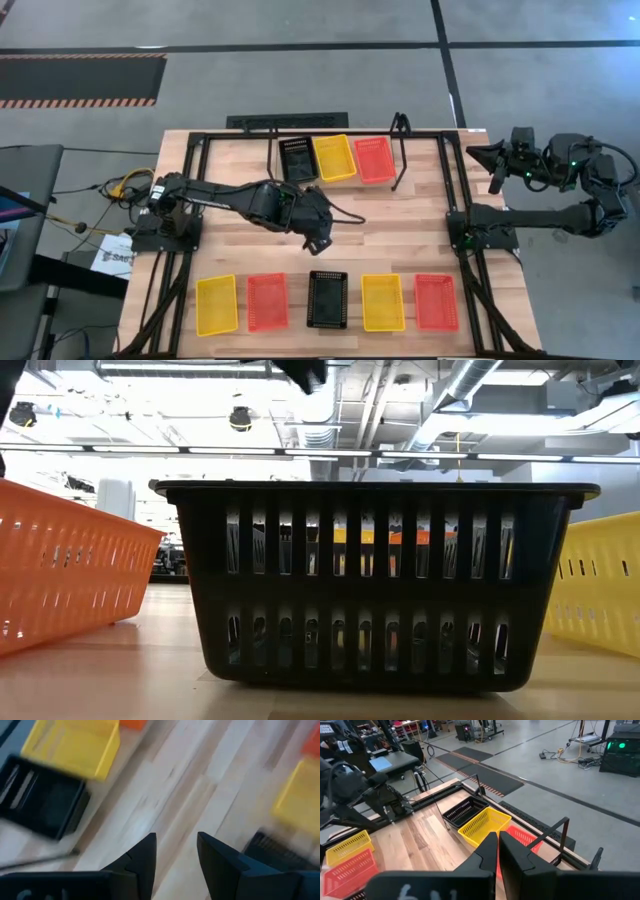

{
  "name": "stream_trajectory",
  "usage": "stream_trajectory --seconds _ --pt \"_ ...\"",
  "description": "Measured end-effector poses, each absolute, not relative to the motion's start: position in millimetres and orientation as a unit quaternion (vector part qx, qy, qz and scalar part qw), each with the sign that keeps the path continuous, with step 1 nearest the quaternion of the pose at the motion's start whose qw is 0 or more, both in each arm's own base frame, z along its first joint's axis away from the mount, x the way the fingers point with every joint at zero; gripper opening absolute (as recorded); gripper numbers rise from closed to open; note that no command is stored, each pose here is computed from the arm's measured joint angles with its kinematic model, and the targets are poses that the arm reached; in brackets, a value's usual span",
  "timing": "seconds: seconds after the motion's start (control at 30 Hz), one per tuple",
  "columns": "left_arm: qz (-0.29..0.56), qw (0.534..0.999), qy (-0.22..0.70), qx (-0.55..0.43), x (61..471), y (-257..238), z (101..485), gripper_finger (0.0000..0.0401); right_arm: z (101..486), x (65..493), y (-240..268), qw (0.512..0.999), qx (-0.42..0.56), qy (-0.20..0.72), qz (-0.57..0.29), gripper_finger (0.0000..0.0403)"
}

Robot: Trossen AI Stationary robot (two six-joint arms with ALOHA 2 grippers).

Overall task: Stack baskets on shelf by color
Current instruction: Stack the left orange bin on top of the other orange bin on the shelf

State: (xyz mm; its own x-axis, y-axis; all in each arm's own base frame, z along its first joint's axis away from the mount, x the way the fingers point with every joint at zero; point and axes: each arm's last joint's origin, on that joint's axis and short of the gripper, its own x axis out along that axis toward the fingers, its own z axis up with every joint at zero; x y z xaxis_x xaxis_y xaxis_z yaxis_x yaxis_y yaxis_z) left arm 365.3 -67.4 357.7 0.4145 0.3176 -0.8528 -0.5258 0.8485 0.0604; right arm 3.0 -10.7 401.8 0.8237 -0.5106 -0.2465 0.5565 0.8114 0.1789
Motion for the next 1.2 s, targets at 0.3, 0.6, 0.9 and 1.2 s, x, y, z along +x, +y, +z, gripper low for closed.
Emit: stream_trajectory --seconds 0.3,0.6,0.9,1.2 --pt "0.223 0.775 0.59 -0.042 326.8 -98.4 345.6 0.0146 404.6 3.6 -10.9 0.949 0.124 0.079 -0.28 0.0038" --pt "0.236 0.706 0.666 -0.043 294.6 -135.0 293.9 0.0147 406.2 4.0 -11.0 0.949 0.125 0.07 -0.28 0.0038" --pt "0.211 0.724 0.638 -0.153 286.4 -163.3 260.9 0.0139 406.4 4.1 -11.0 0.949 0.125 0.069 -0.28 0.0038" --pt "0.191 0.718 0.646 -0.176 284.1 -153.4 233.9 0.0123 405.6 4.4 -10.1 0.953 0.127 0.075 -0.264 0.0038"
